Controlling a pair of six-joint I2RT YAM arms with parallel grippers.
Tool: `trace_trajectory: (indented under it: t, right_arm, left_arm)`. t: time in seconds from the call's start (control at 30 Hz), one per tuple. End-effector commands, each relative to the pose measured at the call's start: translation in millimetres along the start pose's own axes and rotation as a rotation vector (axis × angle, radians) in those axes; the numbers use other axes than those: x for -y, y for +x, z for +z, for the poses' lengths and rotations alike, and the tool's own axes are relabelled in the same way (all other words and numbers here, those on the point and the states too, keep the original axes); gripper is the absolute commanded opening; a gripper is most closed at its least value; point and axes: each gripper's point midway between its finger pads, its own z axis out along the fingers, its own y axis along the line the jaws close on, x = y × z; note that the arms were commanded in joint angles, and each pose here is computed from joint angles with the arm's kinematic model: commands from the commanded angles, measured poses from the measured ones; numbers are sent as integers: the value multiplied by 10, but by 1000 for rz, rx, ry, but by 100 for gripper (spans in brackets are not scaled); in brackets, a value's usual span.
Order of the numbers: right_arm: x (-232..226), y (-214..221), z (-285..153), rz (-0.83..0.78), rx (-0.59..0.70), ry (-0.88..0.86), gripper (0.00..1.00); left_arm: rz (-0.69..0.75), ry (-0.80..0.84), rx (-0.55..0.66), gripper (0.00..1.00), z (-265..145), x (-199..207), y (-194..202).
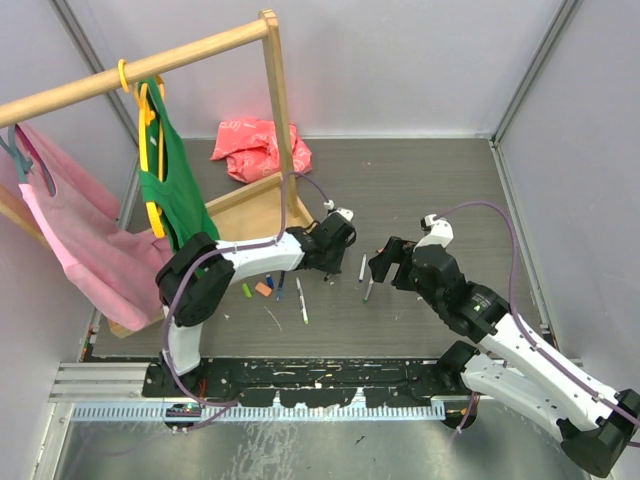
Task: Insert the pens into the pen caps
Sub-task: Place the pen at the center of the board.
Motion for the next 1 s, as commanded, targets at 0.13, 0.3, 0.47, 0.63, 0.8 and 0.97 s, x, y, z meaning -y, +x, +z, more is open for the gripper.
trace_trajectory:
  t: [0.13, 0.3, 0.47, 0.63, 0.8, 0.97]
  right_arm:
    - [23, -75, -22, 33, 34, 16, 90]
    - [39, -65, -12, 36, 31, 27, 90]
    - [52, -46, 5, 38, 25, 35, 90]
    - [49, -40, 8, 37, 22, 34, 90]
    - [52, -38, 10, 38, 23, 35, 90]
    - [48, -41, 21, 37, 21, 38, 90]
  left_arm:
    - [-45, -35, 63, 4, 15, 44, -230]
    - [-42, -80, 28, 7, 50, 5, -181]
    - [-46, -108, 9, 9, 75, -44, -119]
    - [-58, -135, -10, 10, 102, -104, -40]
    - [-80, -148, -15, 15, 94, -136, 17]
    - [-76, -148, -28, 19, 110, -135, 69]
